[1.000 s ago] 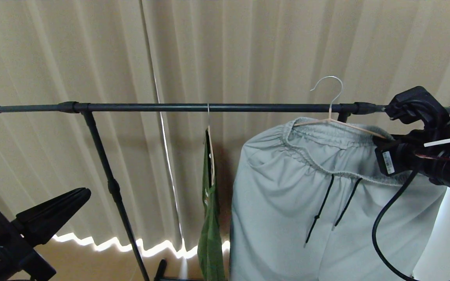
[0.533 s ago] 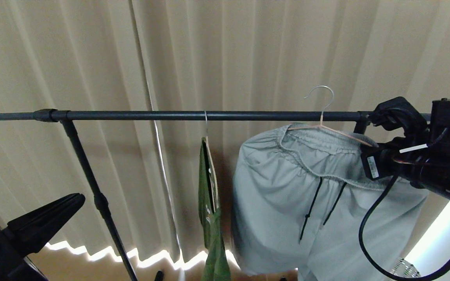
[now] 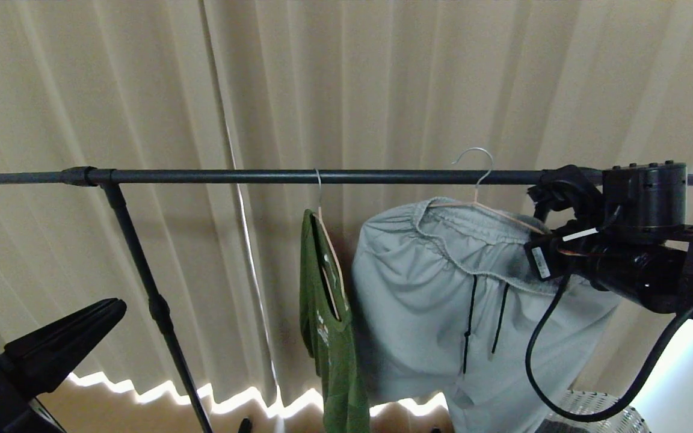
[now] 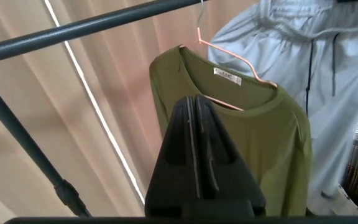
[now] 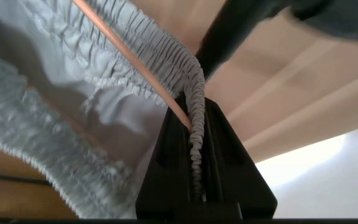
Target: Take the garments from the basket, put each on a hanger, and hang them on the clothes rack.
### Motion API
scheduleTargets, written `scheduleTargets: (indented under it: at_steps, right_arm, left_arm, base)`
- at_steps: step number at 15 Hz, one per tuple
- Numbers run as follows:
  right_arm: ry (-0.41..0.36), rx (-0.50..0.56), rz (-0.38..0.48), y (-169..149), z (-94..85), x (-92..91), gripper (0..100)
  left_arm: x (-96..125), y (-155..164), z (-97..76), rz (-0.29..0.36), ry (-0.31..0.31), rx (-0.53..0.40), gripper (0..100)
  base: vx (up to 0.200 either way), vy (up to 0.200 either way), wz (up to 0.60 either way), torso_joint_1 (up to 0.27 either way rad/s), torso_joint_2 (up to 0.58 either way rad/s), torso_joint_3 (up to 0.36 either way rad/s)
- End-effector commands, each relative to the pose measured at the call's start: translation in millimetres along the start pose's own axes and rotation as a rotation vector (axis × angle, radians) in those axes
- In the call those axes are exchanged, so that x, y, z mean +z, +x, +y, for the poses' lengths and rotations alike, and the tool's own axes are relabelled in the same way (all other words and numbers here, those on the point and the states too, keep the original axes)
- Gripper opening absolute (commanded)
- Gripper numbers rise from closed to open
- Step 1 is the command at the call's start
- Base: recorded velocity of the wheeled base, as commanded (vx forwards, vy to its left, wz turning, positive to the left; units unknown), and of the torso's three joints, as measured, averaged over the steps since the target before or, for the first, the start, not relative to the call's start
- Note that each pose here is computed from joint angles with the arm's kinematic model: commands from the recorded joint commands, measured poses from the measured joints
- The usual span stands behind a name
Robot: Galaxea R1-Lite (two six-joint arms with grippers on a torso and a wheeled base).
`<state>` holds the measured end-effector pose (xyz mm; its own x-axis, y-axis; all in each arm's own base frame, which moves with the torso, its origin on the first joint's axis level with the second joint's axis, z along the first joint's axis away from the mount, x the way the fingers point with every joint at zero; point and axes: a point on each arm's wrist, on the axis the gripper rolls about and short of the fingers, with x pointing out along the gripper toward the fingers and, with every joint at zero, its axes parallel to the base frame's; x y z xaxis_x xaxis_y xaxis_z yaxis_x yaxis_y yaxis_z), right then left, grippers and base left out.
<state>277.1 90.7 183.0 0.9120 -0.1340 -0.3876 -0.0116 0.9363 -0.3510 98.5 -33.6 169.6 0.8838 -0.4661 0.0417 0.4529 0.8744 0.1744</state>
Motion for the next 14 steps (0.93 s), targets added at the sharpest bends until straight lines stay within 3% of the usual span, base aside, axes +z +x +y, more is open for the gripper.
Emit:
scheduleTargets:
  at_steps: [1, 8, 9, 14]
  right_arm:
    - [-0.028, 0.036, 0.016, 2, 13.8, -4.6, 0]
    - [-0.061, 0.097, 0.000, -11, 30.8, -8.5, 0]
    - [-0.062, 0.100, -0.001, -12, 31.6, -8.4, 100]
    - [-0.031, 0.170, -0.035, -30, 41.3, -7.4, 100]
  left_arm:
    - [0, 0, 0.1, 0.003, 0.000, 0.000, 0]
    - [-3, 1, -0.3, 0.028, -0.006, -0.004, 0]
    - [-3, 1, -0.3, 0.029, -0.006, -0.005, 0]
    - [-3, 1, 0.1, 0.028, -0.009, -0.001, 0]
  base:
    - [0.000, 0.000, 0.00, 0.000, 0.00, 0.000]
    - [0.000, 0.000, 0.00, 0.000, 0.00, 0.000]
    - [0.000, 0.000, 0.00, 0.000, 0.00, 0.000]
    - [0.000, 0.000, 0.00, 0.000, 0.00, 0.000]
